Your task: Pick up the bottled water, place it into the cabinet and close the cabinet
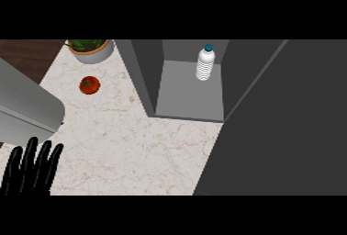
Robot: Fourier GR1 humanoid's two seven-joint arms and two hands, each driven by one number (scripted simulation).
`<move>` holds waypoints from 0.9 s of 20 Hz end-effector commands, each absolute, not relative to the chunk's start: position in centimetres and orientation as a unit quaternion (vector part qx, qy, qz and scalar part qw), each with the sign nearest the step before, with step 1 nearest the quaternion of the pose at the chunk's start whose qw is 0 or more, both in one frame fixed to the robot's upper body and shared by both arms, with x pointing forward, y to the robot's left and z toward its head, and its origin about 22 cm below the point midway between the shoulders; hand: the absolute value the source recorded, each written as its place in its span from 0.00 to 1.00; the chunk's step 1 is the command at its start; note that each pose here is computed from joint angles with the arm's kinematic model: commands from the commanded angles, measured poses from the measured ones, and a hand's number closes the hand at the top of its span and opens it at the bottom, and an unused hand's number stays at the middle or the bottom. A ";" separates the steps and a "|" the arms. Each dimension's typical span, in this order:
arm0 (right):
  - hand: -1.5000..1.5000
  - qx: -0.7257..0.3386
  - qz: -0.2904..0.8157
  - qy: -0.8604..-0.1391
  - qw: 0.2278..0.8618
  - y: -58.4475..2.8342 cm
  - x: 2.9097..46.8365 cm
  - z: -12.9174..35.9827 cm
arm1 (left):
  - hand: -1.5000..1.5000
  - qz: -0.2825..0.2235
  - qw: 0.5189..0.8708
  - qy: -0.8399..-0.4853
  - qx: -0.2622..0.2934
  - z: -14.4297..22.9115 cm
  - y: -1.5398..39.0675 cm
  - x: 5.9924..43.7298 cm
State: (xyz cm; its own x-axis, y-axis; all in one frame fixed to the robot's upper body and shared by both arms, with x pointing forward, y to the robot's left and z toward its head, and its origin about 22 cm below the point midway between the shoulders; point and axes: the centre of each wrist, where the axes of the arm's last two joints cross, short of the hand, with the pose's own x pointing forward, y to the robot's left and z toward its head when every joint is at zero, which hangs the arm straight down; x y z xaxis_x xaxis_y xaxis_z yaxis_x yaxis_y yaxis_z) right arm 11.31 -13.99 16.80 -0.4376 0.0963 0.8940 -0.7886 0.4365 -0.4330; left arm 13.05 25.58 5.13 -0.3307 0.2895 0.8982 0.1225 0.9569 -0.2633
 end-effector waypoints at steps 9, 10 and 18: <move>1.00 0.348 0.384 -0.673 0.528 -10.0 13.2 15.0 | 0.00 0.058 0.554 -0.817 -0.148 5.8 26.2 13.0; 1.00 0.375 0.388 -0.650 0.535 -9.8 12.9 14.6 | 0.00 0.059 0.551 -0.818 -0.154 5.9 26.2 13.1; 1.00 0.462 0.348 -0.574 0.579 -9.7 14.6 12.5 | 0.00 0.047 0.554 -0.816 -0.160 5.9 26.6 13.1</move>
